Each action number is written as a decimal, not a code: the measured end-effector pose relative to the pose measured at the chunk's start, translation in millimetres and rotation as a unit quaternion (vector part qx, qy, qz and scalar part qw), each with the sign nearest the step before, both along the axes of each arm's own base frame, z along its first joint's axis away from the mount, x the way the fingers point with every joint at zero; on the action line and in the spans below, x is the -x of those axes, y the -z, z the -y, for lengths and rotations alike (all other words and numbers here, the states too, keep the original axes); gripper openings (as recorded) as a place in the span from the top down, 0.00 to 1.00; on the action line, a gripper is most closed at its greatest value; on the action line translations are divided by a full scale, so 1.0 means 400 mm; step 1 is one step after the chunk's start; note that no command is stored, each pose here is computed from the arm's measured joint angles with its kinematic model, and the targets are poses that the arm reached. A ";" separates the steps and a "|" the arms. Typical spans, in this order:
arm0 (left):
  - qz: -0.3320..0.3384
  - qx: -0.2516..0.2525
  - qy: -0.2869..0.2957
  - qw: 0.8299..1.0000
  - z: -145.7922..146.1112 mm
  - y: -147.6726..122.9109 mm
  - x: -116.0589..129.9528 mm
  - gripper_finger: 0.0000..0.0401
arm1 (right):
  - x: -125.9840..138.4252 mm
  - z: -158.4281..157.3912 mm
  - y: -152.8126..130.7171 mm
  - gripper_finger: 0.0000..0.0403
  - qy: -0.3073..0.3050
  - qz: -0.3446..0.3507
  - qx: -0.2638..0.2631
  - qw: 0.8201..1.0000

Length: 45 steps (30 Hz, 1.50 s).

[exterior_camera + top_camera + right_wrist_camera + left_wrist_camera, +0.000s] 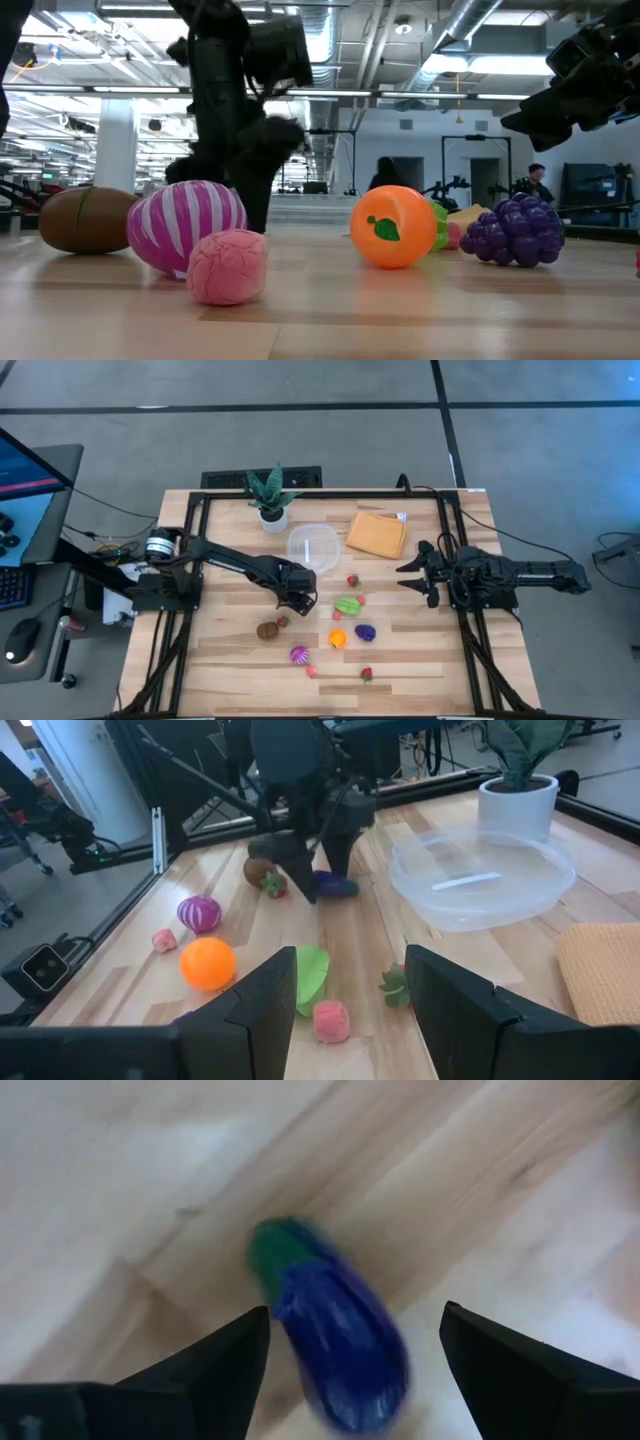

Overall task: Pick and placing Produce into tupperware
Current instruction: Put the purple eggplant into the transparent bin

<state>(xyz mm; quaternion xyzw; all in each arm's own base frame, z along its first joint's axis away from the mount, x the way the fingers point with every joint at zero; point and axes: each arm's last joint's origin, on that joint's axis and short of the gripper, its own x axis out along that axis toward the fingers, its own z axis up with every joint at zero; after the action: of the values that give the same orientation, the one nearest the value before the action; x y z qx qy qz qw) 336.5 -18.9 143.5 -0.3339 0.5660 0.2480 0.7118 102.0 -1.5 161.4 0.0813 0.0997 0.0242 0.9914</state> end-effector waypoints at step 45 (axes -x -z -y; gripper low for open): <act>0.021 -0.043 0.053 0.997 0.011 -0.018 -0.003 0.63 | 0.000 0.000 0.001 0.47 0.000 -0.002 0.000 1.000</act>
<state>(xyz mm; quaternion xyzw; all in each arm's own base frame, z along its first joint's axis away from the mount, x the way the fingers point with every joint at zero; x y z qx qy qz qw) 337.5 -23.2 150.7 -0.2780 0.5565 0.2269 0.7494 102.0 -1.5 161.0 0.0816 0.1018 0.0238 0.9912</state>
